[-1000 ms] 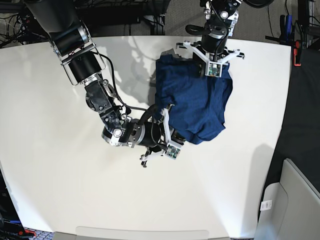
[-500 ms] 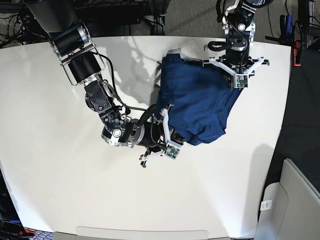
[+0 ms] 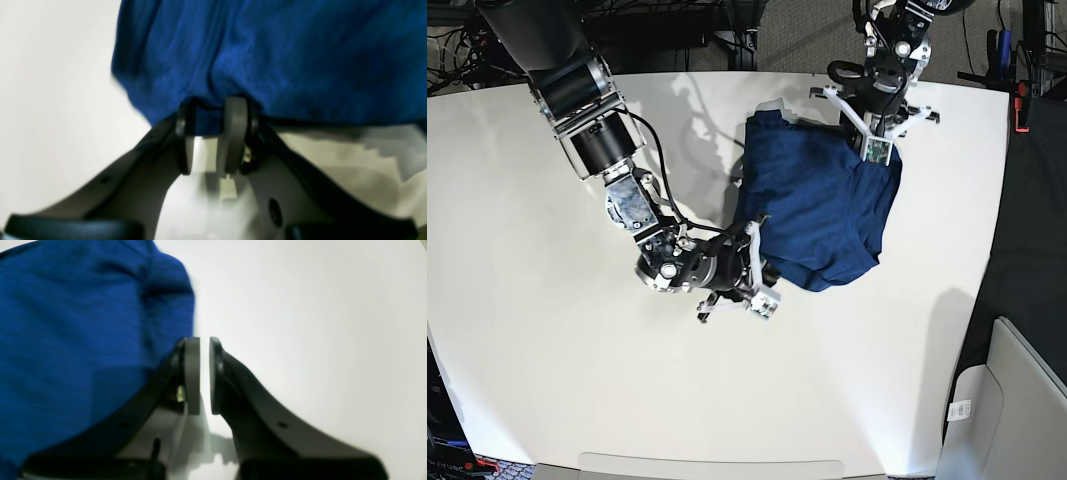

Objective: Fold the T-shirt properly
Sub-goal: 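Grasp the bundle with both grippers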

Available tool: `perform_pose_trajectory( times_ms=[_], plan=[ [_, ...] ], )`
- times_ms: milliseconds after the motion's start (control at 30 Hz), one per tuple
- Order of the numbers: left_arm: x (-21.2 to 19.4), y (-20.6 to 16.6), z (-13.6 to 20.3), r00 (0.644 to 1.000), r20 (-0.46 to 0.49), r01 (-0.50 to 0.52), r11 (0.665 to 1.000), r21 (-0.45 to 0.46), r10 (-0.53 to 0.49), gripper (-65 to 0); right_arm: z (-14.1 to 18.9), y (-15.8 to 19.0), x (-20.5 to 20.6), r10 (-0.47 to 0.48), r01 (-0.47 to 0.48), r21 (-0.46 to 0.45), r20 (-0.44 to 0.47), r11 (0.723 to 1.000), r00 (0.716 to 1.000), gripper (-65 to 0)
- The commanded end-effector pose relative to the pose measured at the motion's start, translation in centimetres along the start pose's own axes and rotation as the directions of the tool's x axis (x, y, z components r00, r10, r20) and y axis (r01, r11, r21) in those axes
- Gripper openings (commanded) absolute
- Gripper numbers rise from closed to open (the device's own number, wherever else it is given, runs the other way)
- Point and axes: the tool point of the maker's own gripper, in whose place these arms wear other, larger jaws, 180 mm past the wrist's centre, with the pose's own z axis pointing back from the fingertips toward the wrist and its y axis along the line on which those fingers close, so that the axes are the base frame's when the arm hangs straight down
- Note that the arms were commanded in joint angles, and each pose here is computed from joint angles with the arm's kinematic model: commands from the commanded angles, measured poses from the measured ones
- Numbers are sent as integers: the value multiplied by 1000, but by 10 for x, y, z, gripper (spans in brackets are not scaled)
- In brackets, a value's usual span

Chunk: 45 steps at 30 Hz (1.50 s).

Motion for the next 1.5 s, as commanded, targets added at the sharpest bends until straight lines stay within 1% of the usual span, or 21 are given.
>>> perform_pose_trajectory(
  times_ms=[0, 67, 200, 300, 400, 567, 667, 733, 833, 933, 1033, 1167, 1267, 1300, 1400, 1467],
  plan=[
    [3, 5, 1, 1000, 17, 10, 1000, 14, -11, -504, 6, -9, 21, 20, -20, -18, 36, 1000, 999, -607],
    [14, 8, -5, 999, 38, 15, 1000, 19, -16, -504, 4, 2, 13, 21, -21, 6, 2, 1000, 1000, -608],
    [20, 17, -21, 999, 37, 24, 999, 46, -26, -504, 8, 24, 0, 72, -69, 71, -40, 995, 997, -609],
    [29, 26, -35, 998, 45, 32, 997, 71, -35, -504, 20, 19, -19, 96, -91, 51, -105, 995, 990, -609],
    [42, 35, -48, 997, 60, 34, 995, 94, -40, -504, 34, 23, -30, 123, -119, 38, -132, 992, 984, -610],
    [68, 48, -67, 995, 89, 30, 991, 130, -41, -504, 56, 33, -40, 167, -165, 24, -136, 986, 977, -611],
    [91, 36, -72, 989, 129, 60, 992, 107, -74, -504, 64, 41, -50, 173, -171, 28, -144, 985, 974, -611],
    [103, 27, -74, 984, 151, 83, 993, 90, -96, -504, 71, 38, -48, 150, -151, 3, -122, 989, 981, -612],
    [116, 16, -74, 977, 178, 103, 992, 70, -114, -504, 84, 28, -45, 74, -78, -47, -74, 996, 995, -612],
    [131, 9, -72, 964, 235, 117, 991, 59, -127, -504, 94, 21, -31, -38, 39, -34, 33, 999, 999, -612],
    [138, 9, -71, 954, 270, 117, 991, 63, -130, -504, 102, 18, -19, -132, 133, 5, 124, 991, 983, -612],
    [141, 20, -71, 953, 275, 105, 991, 85, -125, -504, 103, 32, 5, -229, 211, 99, 233, 972, 945, -612],
    [143, 44, -69, 958, 274, 54, 990, 130, -88, -504, 95, 50, 29, -269, 228, 170, 289, 959, 919, -612],
    [138, 51, -68, 961, 264, 41, 989, 144, -78, -504, 92, 58, 39, -271, 220, 192, 302, 956, 914, -612],
    [119, 78, -64, 971, 232, 6, 981, 193, -52, -504, 84, 78, 64, -258, 181, 247, 330, 952, 908, -610],
    [108, 93, -61, 976, 214, -20, 974, 224, -29, -504, 70, 94, 74, -263, 167, 298, 317, 940, 911, -609]
  ],
)
